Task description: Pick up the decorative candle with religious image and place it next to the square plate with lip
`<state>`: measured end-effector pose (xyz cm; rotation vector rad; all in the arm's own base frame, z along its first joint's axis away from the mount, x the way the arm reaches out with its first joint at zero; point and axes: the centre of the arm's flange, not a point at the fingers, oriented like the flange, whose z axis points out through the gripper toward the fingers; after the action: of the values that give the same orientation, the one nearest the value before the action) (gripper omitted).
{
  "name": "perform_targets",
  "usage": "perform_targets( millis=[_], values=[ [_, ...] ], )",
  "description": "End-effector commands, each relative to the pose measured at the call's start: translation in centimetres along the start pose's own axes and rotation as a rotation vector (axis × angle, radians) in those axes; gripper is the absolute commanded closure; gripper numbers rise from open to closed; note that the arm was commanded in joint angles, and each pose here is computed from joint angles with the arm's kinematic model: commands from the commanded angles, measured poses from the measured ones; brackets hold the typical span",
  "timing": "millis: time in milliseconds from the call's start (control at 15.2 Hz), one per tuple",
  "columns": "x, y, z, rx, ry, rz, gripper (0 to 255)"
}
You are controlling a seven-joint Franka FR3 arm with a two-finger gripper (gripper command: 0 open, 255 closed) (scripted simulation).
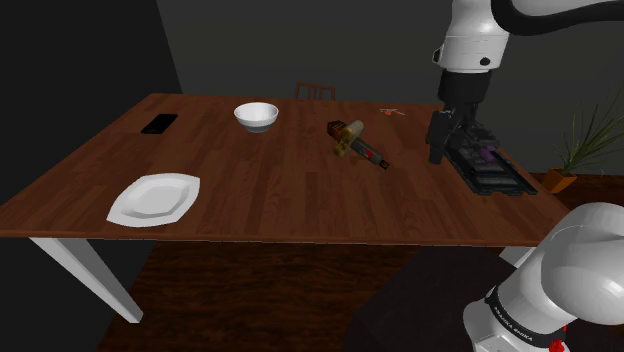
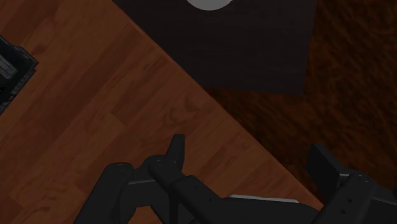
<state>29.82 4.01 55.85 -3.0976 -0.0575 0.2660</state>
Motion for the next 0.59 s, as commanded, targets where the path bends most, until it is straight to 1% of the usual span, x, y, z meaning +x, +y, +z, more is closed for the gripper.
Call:
perform_targets(
  millis=[0, 528],
  values=[
    [0.0, 0.0, 0.0, 0.000, 0.000, 0.000, 0],
    [6.0, 5.4, 4.7, -0.007, 0.112, -0.041, 0]
  ],
)
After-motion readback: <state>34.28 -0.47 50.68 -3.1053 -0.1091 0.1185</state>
